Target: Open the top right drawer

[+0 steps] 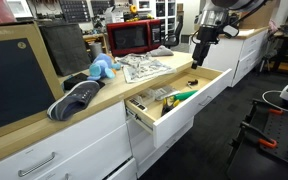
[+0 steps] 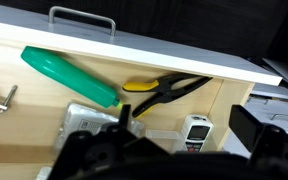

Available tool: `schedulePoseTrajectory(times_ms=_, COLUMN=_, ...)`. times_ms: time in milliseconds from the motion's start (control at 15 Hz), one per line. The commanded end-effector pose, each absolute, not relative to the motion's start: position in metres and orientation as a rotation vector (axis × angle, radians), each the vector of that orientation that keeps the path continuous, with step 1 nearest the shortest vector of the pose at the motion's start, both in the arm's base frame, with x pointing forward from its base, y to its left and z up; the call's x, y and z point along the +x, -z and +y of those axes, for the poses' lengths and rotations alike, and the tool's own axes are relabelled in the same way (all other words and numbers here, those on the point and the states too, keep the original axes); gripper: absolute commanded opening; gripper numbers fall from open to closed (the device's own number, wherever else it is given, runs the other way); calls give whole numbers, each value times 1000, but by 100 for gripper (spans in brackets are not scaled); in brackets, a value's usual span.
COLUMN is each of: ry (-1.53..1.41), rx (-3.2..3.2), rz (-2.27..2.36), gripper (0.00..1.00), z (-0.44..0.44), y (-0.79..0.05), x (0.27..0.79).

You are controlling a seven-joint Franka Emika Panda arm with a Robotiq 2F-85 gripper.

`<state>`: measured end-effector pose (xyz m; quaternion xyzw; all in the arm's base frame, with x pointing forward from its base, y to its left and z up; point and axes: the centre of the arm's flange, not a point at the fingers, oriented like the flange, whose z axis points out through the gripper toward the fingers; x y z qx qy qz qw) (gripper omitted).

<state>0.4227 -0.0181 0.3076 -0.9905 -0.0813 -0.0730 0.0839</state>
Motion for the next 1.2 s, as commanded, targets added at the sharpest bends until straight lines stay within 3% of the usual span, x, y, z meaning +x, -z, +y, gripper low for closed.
schedulePoseTrajectory(times_ms=0, ry=154, rx=-3011, rz=-115, gripper=100, z=-16, y=-325, x=409)
schedulePoseTrajectory(times_ms=533, ry=-109, rx=-3011, rz=143, gripper=100, z=-3, y=-355, x=390)
schedulePoseTrajectory(times_ms=1133, ry=-92, rx=-3020, rz=111, gripper=100, z=-5, y=-345, x=393)
